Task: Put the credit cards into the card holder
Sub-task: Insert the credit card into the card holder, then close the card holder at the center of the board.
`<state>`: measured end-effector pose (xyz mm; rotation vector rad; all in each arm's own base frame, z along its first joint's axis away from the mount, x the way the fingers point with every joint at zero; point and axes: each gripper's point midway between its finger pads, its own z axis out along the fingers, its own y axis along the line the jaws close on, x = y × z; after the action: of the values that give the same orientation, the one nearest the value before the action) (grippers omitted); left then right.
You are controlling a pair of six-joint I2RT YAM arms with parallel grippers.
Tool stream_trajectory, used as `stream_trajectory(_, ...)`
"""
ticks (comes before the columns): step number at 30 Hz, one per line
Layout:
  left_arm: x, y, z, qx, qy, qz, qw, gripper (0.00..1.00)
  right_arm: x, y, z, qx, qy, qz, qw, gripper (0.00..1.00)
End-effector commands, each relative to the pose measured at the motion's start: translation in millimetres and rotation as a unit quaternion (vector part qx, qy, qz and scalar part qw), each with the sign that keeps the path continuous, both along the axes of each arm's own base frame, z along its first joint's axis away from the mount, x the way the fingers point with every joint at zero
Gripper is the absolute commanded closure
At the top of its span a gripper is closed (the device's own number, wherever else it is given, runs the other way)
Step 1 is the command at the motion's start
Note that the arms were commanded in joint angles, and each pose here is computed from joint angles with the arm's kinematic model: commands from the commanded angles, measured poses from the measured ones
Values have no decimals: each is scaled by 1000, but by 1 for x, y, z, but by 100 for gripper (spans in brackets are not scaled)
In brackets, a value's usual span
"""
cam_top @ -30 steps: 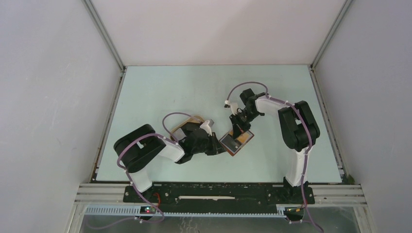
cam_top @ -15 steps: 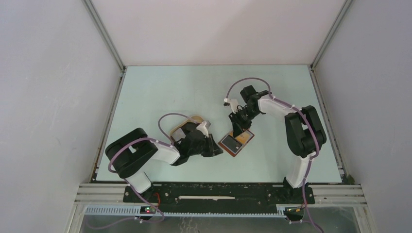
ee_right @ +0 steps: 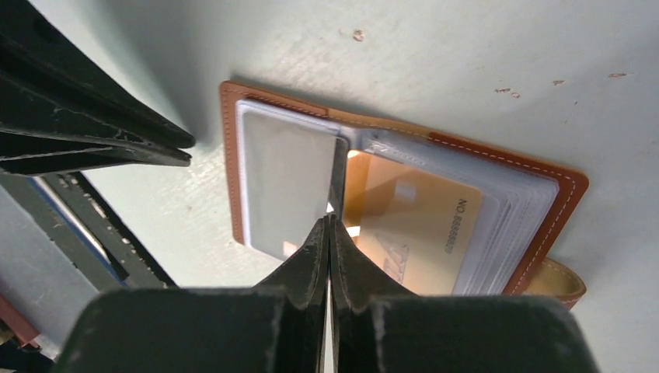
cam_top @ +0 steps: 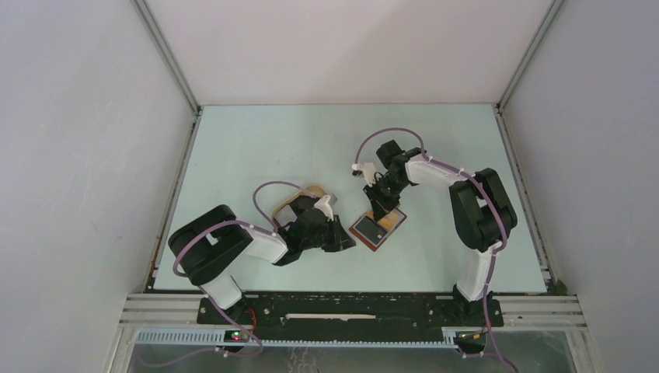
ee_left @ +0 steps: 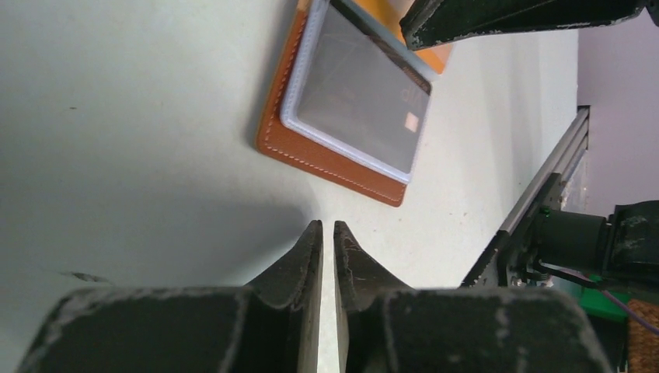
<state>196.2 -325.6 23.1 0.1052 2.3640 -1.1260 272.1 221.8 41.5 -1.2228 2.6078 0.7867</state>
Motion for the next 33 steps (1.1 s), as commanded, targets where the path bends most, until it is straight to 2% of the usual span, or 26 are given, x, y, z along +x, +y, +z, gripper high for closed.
stream_trajectory(1,4,-4,-4,-5,-5,-2,1000,86,8,-3,-15,-33,-11,-5,999,94)
stream_trajectory(7,5,-4,-1,-12,-15,1,1000,86,3,0,-16,-29,-5,9,1000,93)
stream_trajectory(14,5,10,29,-28,-74,9,997,83,-2,8,51,64,-60,50,995,89)
stream_trajectory(19,7,20,73,-46,-156,12,987,81,-6,2,108,126,-134,77,980,87)
stream_trajectory(22,8,29,101,-38,-207,13,978,80,-6,-4,150,150,-221,81,960,83)
stream_trajectory(23,10,33,113,-36,-225,17,973,80,-6,-6,164,157,-252,80,952,81)
stream_trajectory(25,12,43,137,-31,-265,28,963,80,-5,-11,189,166,-307,70,934,70)
stream_trajectory(26,12,49,149,-31,-284,33,958,79,-4,-13,202,171,-332,62,926,61)
stream_trajectory(28,12,61,174,-34,-319,47,946,77,-5,-16,217,179,-362,59,913,35)
stream_trajectory(29,10,67,186,-36,-337,51,940,76,-5,-17,220,181,-364,54,912,25)
stream_trajectory(31,10,81,204,-42,-361,71,929,61,-9,-15,219,192,-349,55,916,20)
stream_trajectory(33,11,96,217,-50,-376,103,920,40,-16,-11,214,209,-319,59,923,20)
